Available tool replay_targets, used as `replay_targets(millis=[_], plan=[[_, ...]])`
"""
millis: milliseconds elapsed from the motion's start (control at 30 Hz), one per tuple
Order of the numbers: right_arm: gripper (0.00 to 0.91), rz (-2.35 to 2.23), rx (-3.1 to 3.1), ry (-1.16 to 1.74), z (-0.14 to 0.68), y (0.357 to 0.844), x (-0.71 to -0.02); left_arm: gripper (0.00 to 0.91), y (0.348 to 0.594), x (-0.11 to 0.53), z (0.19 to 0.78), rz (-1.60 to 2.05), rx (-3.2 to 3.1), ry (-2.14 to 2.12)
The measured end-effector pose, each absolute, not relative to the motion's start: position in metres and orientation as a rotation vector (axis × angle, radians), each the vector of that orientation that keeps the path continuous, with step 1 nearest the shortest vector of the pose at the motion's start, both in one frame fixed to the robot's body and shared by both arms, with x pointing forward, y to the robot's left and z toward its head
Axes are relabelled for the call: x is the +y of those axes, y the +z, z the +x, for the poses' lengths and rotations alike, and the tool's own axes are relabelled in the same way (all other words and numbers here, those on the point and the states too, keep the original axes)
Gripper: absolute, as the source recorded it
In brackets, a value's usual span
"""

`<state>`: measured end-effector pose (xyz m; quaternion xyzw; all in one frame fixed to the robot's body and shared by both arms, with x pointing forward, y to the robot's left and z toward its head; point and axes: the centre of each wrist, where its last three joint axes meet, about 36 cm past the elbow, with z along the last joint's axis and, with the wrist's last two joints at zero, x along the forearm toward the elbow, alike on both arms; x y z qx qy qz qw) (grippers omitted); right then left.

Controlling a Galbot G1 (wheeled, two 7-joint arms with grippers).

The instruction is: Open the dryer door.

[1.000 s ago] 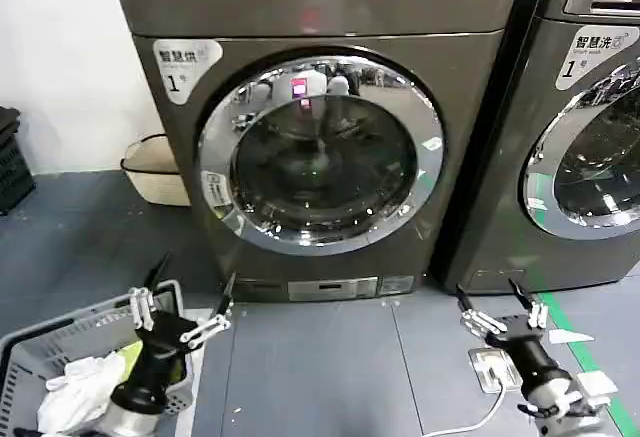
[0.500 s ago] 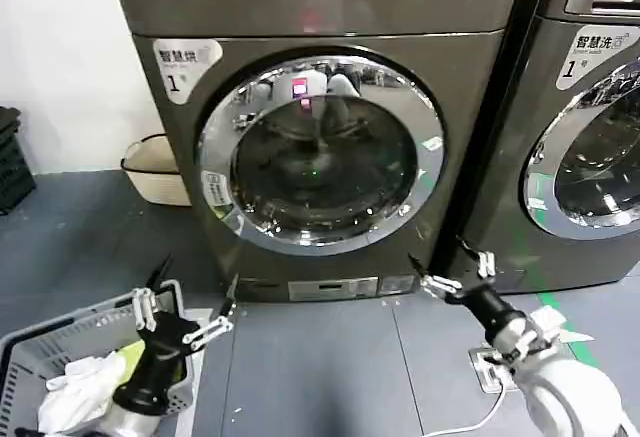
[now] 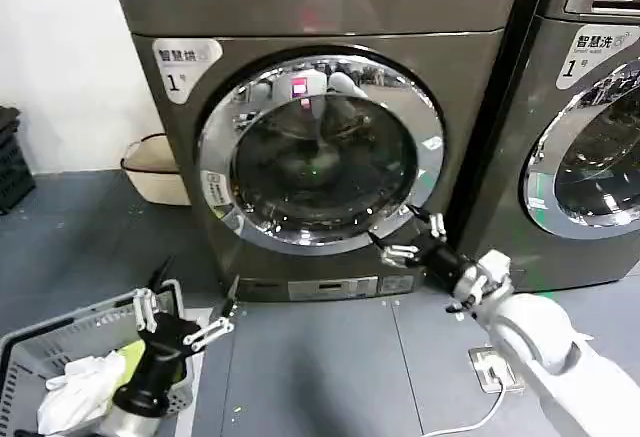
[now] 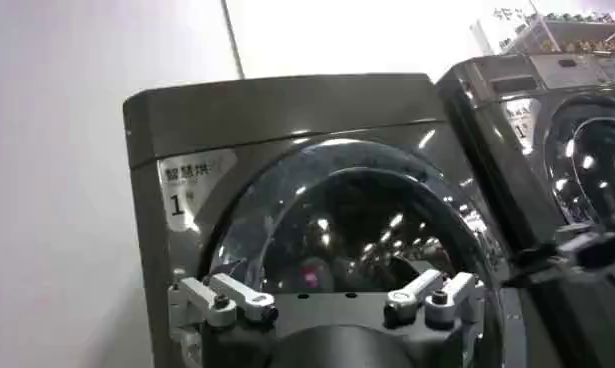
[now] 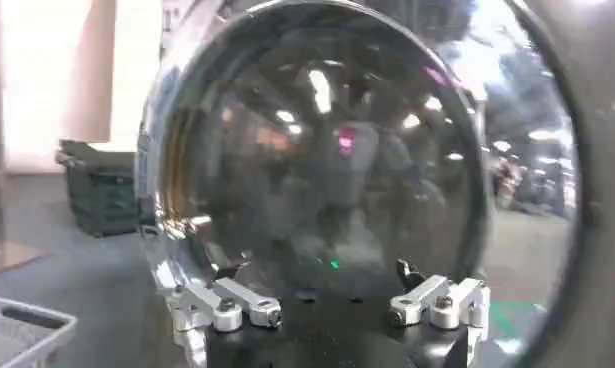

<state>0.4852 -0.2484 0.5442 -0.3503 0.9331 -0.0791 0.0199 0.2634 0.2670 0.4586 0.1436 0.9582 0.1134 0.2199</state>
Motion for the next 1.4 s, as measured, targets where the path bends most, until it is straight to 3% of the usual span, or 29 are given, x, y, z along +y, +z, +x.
replay_targets(millis=[1400], plan=[[0.907, -1.465, 2.754, -0.289, 0.574, 0.557, -0.102, 0.907, 0.460, 0.266, 0.262, 0.383, 2.643, 0.303]])
